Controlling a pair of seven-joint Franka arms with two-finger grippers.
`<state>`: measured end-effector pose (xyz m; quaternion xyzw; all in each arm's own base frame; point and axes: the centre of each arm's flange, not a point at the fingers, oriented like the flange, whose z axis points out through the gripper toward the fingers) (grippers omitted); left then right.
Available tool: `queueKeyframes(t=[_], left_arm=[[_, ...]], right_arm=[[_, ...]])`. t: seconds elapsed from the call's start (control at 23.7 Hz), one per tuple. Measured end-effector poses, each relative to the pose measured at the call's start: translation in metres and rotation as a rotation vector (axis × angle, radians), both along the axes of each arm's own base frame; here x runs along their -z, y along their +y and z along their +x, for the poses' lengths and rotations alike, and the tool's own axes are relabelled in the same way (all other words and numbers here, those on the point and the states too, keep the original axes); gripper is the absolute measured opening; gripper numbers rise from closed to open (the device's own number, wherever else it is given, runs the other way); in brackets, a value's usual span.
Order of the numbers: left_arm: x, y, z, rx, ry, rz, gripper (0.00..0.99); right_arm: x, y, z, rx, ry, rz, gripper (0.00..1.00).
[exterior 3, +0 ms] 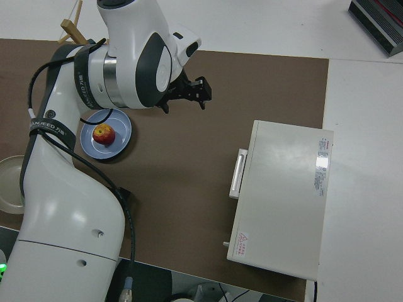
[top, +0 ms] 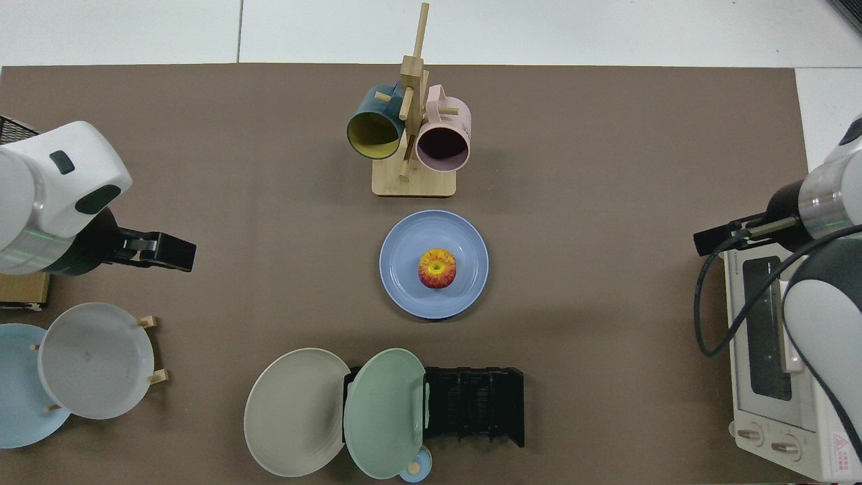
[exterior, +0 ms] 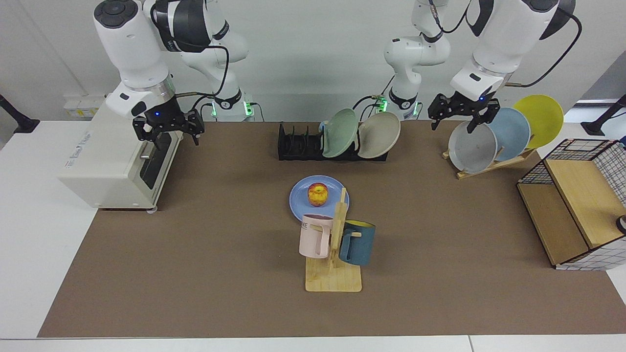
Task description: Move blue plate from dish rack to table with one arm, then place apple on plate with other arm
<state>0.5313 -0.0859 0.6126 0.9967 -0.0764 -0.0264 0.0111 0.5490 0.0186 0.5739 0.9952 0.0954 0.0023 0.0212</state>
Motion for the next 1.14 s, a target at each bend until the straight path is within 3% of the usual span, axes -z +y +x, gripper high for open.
queueKeyframes(t=[0.42, 1.14], left_arm=[[0.000, 0.000, 0.000, 0.000, 0.000, 0.000, 0.991], [0.000, 0.000, 0.000, 0.000, -0.002, 0.000, 0.991]], right_arm=[[-0.002, -0.032, 0.002, 0.063, -0.019, 0.001, 1.00], [-0.005, -0.005, 0.001, 0.032, -0.025, -0.007, 1.00]])
